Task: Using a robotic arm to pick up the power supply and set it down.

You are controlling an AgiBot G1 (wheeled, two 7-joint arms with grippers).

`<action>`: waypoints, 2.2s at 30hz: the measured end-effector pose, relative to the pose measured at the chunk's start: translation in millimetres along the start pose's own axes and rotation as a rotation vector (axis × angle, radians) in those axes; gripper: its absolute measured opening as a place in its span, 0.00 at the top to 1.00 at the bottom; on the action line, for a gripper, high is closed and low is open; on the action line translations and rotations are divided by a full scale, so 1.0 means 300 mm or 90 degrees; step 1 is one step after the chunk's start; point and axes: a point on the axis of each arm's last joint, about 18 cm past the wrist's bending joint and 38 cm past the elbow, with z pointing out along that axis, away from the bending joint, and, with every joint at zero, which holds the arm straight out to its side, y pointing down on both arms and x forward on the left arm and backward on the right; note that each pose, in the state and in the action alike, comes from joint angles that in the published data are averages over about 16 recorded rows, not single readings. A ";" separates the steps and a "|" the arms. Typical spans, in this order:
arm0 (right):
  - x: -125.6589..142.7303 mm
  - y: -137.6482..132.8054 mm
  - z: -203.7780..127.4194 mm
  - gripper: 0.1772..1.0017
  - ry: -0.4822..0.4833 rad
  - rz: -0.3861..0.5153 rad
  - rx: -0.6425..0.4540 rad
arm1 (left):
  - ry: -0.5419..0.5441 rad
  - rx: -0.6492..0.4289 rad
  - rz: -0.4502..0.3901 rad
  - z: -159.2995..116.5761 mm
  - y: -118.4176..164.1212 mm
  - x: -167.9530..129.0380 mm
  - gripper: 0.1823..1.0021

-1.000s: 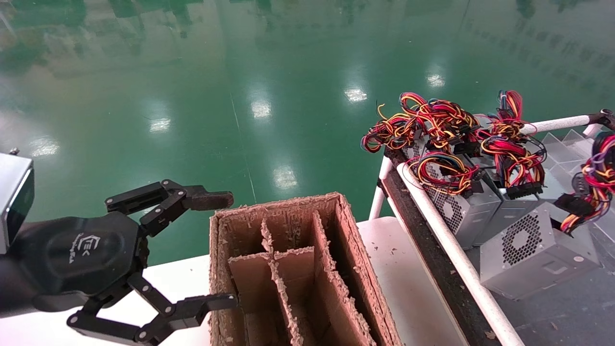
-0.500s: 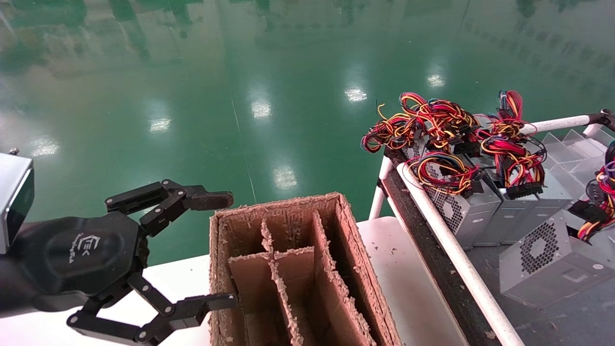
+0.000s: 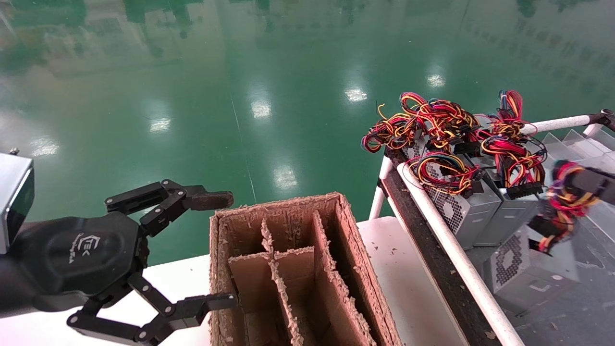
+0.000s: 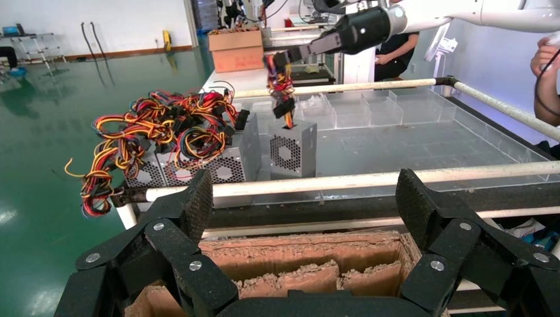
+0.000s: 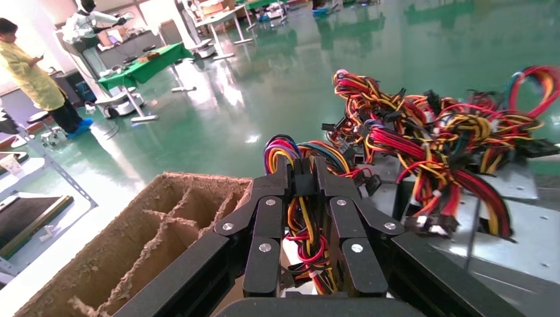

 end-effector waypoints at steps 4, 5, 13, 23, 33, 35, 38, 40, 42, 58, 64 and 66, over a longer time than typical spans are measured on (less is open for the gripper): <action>0.003 -0.004 0.058 0.90 -0.003 0.001 0.000 | 0.000 0.000 0.000 0.000 0.000 0.000 0.00; 0.004 -0.007 0.071 0.90 -0.003 0.000 0.000 | 0.000 0.000 0.000 0.000 0.000 0.000 0.00; 0.019 -0.034 0.172 0.90 -0.008 -0.006 -0.003 | 0.000 0.000 0.000 0.000 0.000 0.000 0.00; 0.043 -0.051 0.236 0.90 -0.014 -0.007 -0.015 | 0.000 0.000 0.000 0.000 0.000 0.000 0.00; 0.065 -0.029 0.247 0.87 -0.014 0.001 -0.031 | 0.000 0.000 0.000 0.000 0.000 0.000 0.00; 0.068 -0.024 0.247 0.86 -0.014 0.003 -0.034 | 0.000 0.000 0.000 0.000 0.000 0.000 0.00; 0.073 -0.019 0.247 0.83 -0.014 0.006 -0.036 | 0.000 0.000 0.000 0.000 0.000 0.000 0.00; 0.075 -0.017 0.246 0.81 -0.015 0.008 -0.035 | 0.000 0.000 0.000 0.000 0.000 0.000 0.00; 0.076 -0.017 0.246 0.78 -0.017 0.009 -0.034 | 0.000 0.000 0.000 0.000 0.000 0.000 0.00; 0.006 -0.031 0.280 0.42 -0.083 -0.034 -0.030 | 0.000 0.000 0.000 0.000 0.000 0.000 0.00; -0.045 -0.027 0.311 0.26 -0.120 -0.060 -0.034 | 0.000 0.000 0.000 0.000 0.000 0.000 0.00; -0.062 -0.026 0.321 0.21 -0.134 -0.069 -0.036 | 0.000 0.000 0.000 0.000 0.000 0.000 0.00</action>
